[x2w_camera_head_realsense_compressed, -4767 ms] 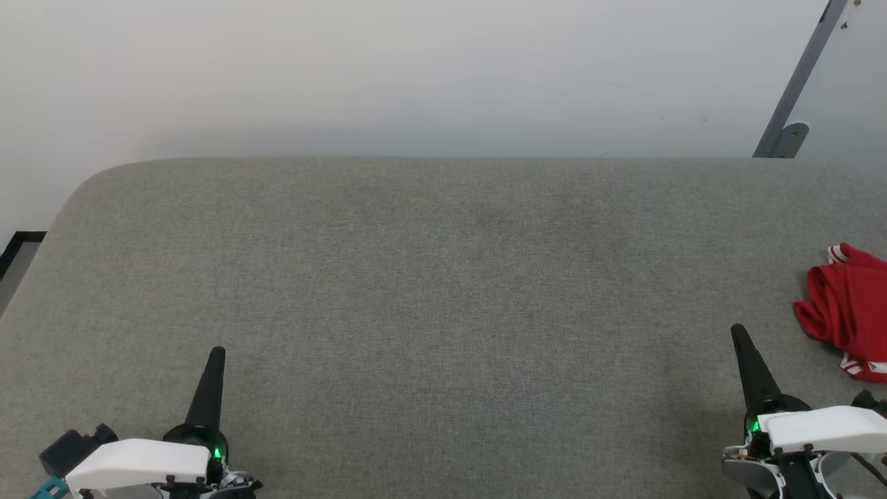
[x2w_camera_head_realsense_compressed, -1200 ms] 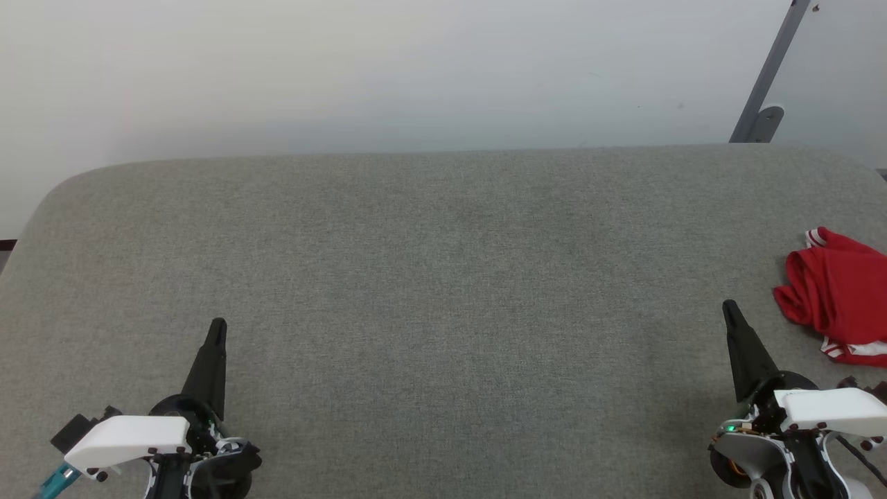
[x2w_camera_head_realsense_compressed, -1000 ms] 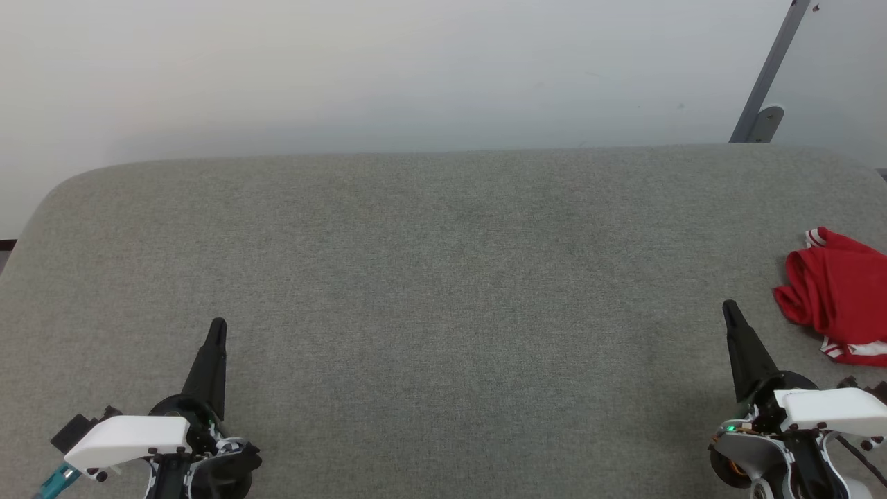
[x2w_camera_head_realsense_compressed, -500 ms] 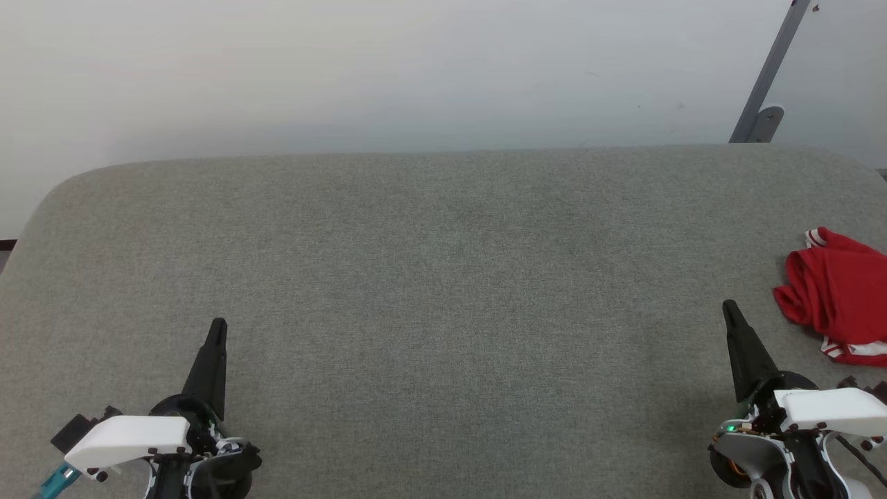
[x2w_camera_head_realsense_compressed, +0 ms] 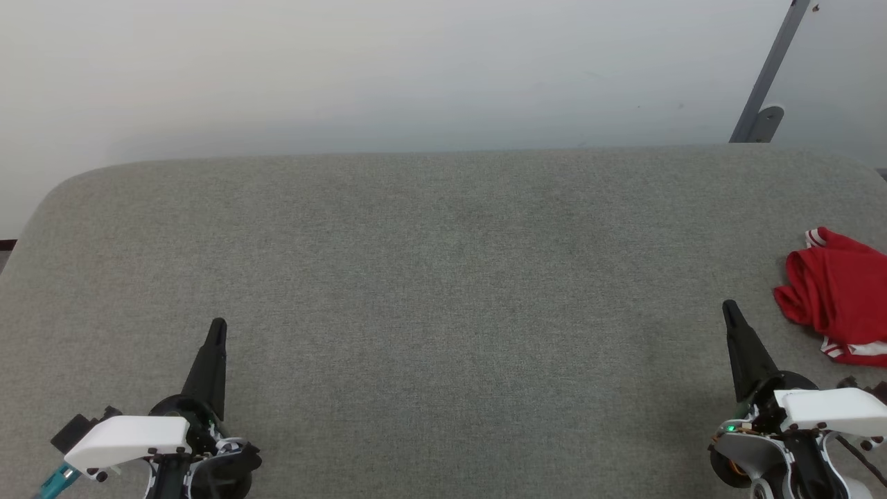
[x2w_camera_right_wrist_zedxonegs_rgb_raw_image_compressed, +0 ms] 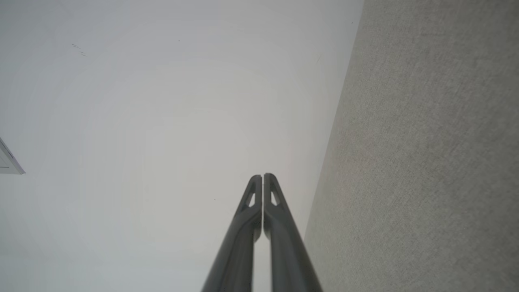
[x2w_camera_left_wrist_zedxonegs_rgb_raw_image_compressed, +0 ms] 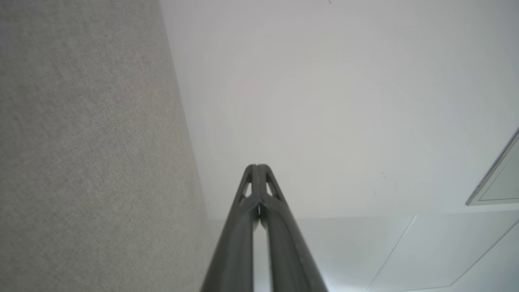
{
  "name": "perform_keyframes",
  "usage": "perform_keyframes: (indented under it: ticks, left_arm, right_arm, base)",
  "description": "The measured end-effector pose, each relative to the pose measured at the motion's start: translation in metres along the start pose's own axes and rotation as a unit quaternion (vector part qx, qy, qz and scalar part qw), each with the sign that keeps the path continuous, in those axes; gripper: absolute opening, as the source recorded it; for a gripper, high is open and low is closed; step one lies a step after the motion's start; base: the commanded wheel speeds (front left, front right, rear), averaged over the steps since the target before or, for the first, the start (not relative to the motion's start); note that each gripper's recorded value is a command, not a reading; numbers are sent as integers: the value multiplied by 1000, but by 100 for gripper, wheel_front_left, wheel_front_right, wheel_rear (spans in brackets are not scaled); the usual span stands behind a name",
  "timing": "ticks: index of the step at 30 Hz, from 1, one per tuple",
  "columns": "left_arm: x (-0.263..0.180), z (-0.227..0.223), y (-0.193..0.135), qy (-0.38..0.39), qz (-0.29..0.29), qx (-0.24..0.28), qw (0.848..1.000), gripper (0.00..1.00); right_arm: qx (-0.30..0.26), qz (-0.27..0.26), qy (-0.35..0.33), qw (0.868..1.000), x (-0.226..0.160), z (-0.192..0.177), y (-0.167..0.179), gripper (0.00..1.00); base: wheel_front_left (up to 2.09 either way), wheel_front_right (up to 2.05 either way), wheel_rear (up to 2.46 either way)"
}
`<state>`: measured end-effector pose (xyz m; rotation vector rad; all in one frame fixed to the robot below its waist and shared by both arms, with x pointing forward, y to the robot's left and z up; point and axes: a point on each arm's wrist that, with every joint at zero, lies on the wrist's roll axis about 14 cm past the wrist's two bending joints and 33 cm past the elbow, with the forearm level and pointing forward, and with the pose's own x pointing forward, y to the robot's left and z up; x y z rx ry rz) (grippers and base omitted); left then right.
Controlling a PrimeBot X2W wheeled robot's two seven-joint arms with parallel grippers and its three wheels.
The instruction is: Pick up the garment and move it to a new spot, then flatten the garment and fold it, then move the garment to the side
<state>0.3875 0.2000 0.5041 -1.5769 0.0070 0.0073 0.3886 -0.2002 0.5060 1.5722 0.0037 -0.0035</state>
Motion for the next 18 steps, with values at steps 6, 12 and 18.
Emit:
perform_keyframes:
  ticks: [6, 12, 18]
  left_arm:
    - [0, 0, 0, 0, 0, 0, 1000, 0]
    - [0, 0, 0, 0, 0, 0, 1000, 0]
    - [0, 0, 0, 0, 0, 0, 1000, 0]
  right_arm:
    - [0, 0, 0, 1000, 0, 0, 0, 0]
    - [0, 0, 0, 1000, 0, 0, 0, 0]
    - [0, 0, 0, 1000, 0, 0, 0, 0]
  base:
    - [0, 0, 0]
    - [0, 0, 0]
    - [0, 0, 0]
